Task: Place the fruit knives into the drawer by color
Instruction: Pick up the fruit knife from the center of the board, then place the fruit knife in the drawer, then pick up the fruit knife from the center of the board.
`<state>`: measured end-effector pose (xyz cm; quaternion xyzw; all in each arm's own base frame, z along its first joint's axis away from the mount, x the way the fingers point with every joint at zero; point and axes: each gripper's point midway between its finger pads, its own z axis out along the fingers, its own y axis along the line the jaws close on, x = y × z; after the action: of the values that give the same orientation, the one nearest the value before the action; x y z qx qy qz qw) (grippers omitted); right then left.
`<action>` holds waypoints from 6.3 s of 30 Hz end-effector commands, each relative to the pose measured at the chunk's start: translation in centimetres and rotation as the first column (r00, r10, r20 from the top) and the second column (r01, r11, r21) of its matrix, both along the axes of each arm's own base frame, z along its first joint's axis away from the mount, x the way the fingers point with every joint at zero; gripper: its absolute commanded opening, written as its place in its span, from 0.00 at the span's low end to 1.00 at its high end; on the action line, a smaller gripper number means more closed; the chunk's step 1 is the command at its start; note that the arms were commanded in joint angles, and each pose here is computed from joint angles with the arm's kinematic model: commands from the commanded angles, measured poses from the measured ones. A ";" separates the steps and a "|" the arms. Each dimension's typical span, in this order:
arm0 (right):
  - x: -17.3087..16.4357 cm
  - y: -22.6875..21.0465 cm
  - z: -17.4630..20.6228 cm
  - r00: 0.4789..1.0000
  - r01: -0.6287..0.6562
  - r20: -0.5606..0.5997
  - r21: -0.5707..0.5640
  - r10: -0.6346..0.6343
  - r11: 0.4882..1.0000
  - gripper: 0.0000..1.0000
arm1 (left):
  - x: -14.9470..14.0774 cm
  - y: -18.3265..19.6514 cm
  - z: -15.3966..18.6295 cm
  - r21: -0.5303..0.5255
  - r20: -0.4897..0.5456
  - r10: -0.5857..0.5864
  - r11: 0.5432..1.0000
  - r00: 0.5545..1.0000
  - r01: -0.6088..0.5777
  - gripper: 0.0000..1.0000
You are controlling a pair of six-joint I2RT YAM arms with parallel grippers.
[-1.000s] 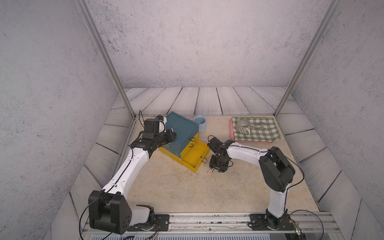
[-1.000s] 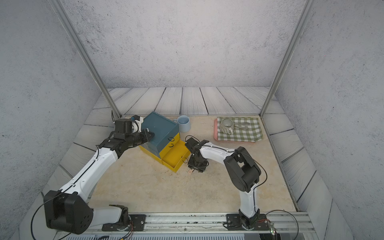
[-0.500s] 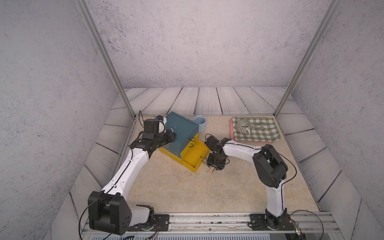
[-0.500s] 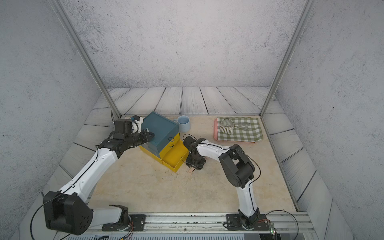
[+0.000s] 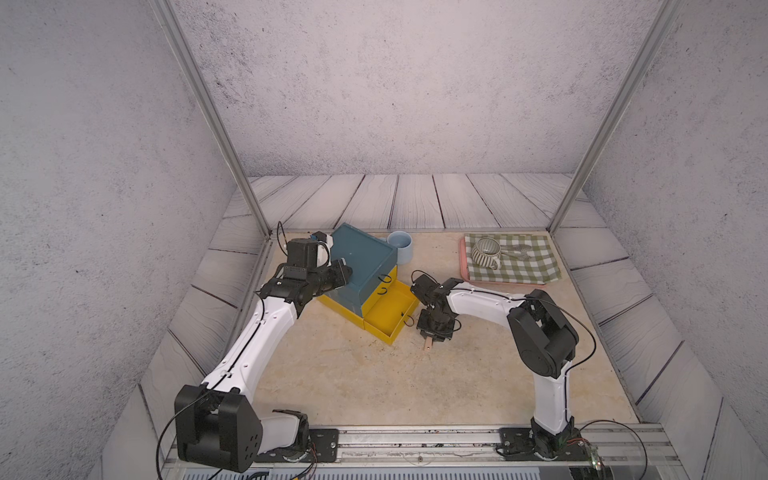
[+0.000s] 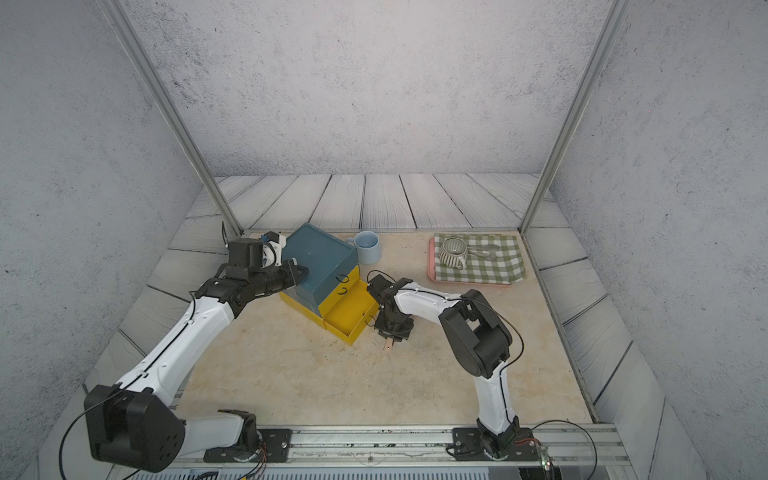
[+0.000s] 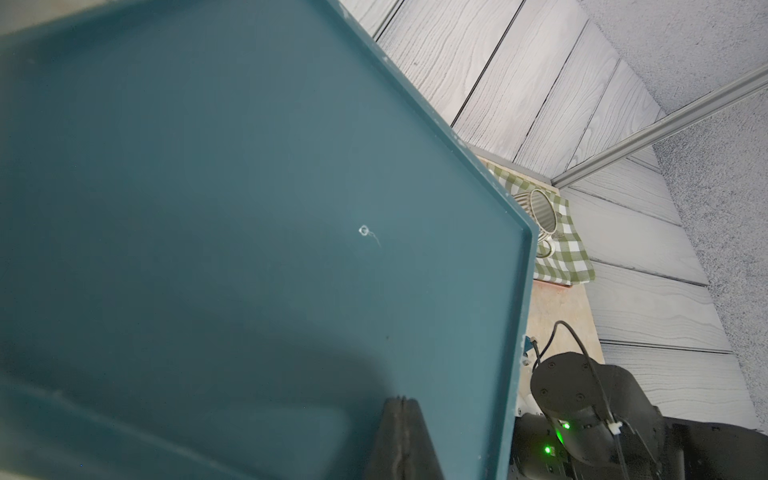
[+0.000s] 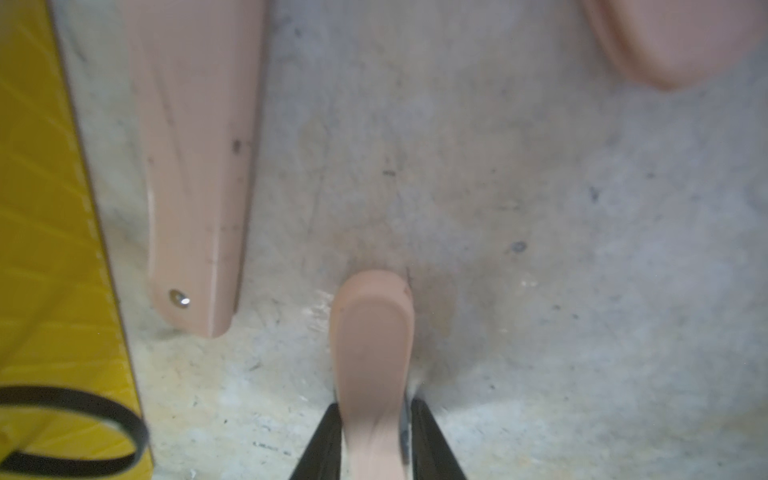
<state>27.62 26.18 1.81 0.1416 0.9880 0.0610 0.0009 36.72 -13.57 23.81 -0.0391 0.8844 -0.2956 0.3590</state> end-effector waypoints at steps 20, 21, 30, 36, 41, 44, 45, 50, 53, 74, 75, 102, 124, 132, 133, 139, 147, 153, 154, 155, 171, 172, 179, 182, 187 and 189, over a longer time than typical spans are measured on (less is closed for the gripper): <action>-0.1 -3.4 -0.3 0.996 -0.089 0.026 -0.017 0.090 0.996 0.19 | -1.7 1.1 -3.6 0.057 -0.141 0.023 0.998 0.990 -0.015 0.00; -0.1 -3.5 -0.2 0.995 -0.095 0.032 -0.017 0.095 0.995 0.19 | -1.7 1.1 -3.6 0.059 -0.141 0.022 0.998 0.990 -0.014 0.00; 0.8 -3.4 3.3 0.981 -0.155 0.117 -0.006 0.155 0.988 0.19 | -1.5 1.1 -3.8 0.065 -0.149 0.026 0.998 0.989 -0.017 0.00; 1.9 -1.9 7.2 0.956 -0.222 0.209 0.059 0.205 0.973 0.19 | -1.6 1.1 -3.8 0.067 -0.151 0.025 0.998 0.988 -0.015 0.00; 2.9 0.6 10.5 0.923 -0.308 0.287 0.145 0.258 0.940 0.19 | -1.6 1.2 -4.0 0.070 -0.152 0.027 0.997 0.988 -0.017 0.00; 3.5 2.3 11.7 0.906 -0.348 0.327 0.211 0.269 0.914 0.19 | -1.5 1.1 -4.3 0.065 -0.158 0.026 0.998 0.987 -0.016 0.00; 3.7 2.9 12.1 0.903 -0.352 0.337 0.231 0.265 0.907 0.19 | -1.4 1.1 -4.3 0.063 -0.160 0.024 0.998 0.987 -0.014 0.00; 4.5 5.4 13.5 0.887 -0.381 0.385 0.301 0.254 0.874 0.20 | -1.3 0.9 -4.5 0.059 -0.164 0.021 0.998 0.986 -0.011 0.00; 5.0 6.6 13.9 0.882 -0.391 0.398 0.324 0.251 0.861 0.20 | -1.4 0.9 -4.5 0.057 -0.165 0.020 0.998 0.986 -0.010 0.00; 7.2 10.6 9.2 0.910 -0.367 0.331 0.360 0.250 0.858 0.21 | -1.5 0.8 -4.4 0.048 -0.164 0.014 0.999 0.986 -0.006 0.00; 7.2 10.6 8.9 0.912 -0.363 0.325 0.360 0.249 0.860 0.21 | -1.6 0.8 -4.5 0.049 -0.166 0.014 0.999 0.986 -0.006 0.00; 7.6 11.4 6.2 0.931 -0.336 0.271 0.370 0.246 0.866 0.28 | -1.4 0.8 -4.7 0.050 -0.170 0.014 0.999 0.985 -0.006 0.00; 7.9 8.3 13.9 0.829 -0.468 0.474 0.298 0.296 0.832 0.32 | -1.4 1.0 -4.8 0.061 -0.173 0.022 0.998 0.985 -0.012 0.00; 9.0 -0.6 15.8 0.822 -0.406 0.506 0.196 0.263 0.893 0.38 | -1.3 0.7 -5.0 0.047 -0.180 0.013 0.999 0.983 -0.004 0.00; 9.0 -1.4 15.5 0.825 -0.406 0.496 0.186 0.271 0.895 0.39 | -1.3 0.7 -5.0 0.048 -0.178 0.014 0.999 0.984 -0.005 0.00; 9.1 -5.7 12.4 0.828 -0.433 0.378 -0.038 0.414 0.901 0.41 | -1.3 0.8 -5.1 0.052 -0.183 0.016 0.999 0.983 -0.006 0.00; 10.2 -7.5 8.3 0.842 -0.443 0.273 -0.144 0.466 0.885 0.44 | -1.4 0.9 -5.1 0.063 -0.184 0.020 0.998 0.983 -0.009 0.00; 10.8 -7.2 5.4 0.851 -0.465 0.214 -0.119 0.480 0.877 0.49 | -1.4 0.9 -5.2 0.061 -0.186 0.016 0.998 0.982 -0.004 0.00; 10.8 -7.0 5.1 0.850 -0.470 0.211 -0.108 0.482 0.876 0.50 | -1.4 0.9 -5.1 0.062 -0.183 0.018 0.998 0.983 -0.006 0.00; 11.0 -6.7 4.8 0.847 -0.477 0.212 -0.097 0.487 0.873 0.51 | -1.5 0.9 -5.1 0.064 -0.183 0.019 0.998 0.983 -0.007 0.00; 11.5 -6.3 1.2 0.837 -0.525 0.130 -0.078 0.531 0.847 0.52 | -1.3 0.8 -5.6 0.061 -0.195 0.016 0.998 0.981 -0.004 0.00; 11.4 -6.2 1.0 0.837 -0.528 0.125 -0.073 0.533 0.846 0.52 | -1.3 0.8 -5.6 0.061 -0.195 0.017 0.998 0.981 -0.005 0.00; 11.3 -6.1 0.1 0.833 -0.540 0.104 -0.063 0.544 0.839 0.49 | -1.2 0.8 -5.7 0.061 -0.199 0.018 0.998 0.980 -0.006 0.00; 11.2 -6.3 -0.4 0.836 -0.538 0.091 -0.068 0.542 0.841 0.44 | -1.2 0.8 -5.8 0.061 -0.202 0.018 0.998 0.979 -0.006 0.00; 10.6 -6.5 -1.1 0.843 -0.529 0.074 -0.065 0.533 0.846 0.32 | -1.3 0.9 -5.7 0.063 -0.199 0.019 0.998 0.980 -0.006 0.00; 10.4 -6.7 -1.1 0.846 -0.524 0.073 -0.066 0.528 0.849 0.29 | -1.3 0.9 -5.8 0.064 -0.200 0.018 0.998 0.980 -0.005 0.00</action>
<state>39.21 20.20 2.08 -0.1445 0.9865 0.0503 0.0590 37.62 -13.95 23.61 -0.0335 0.8818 -0.3011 0.3615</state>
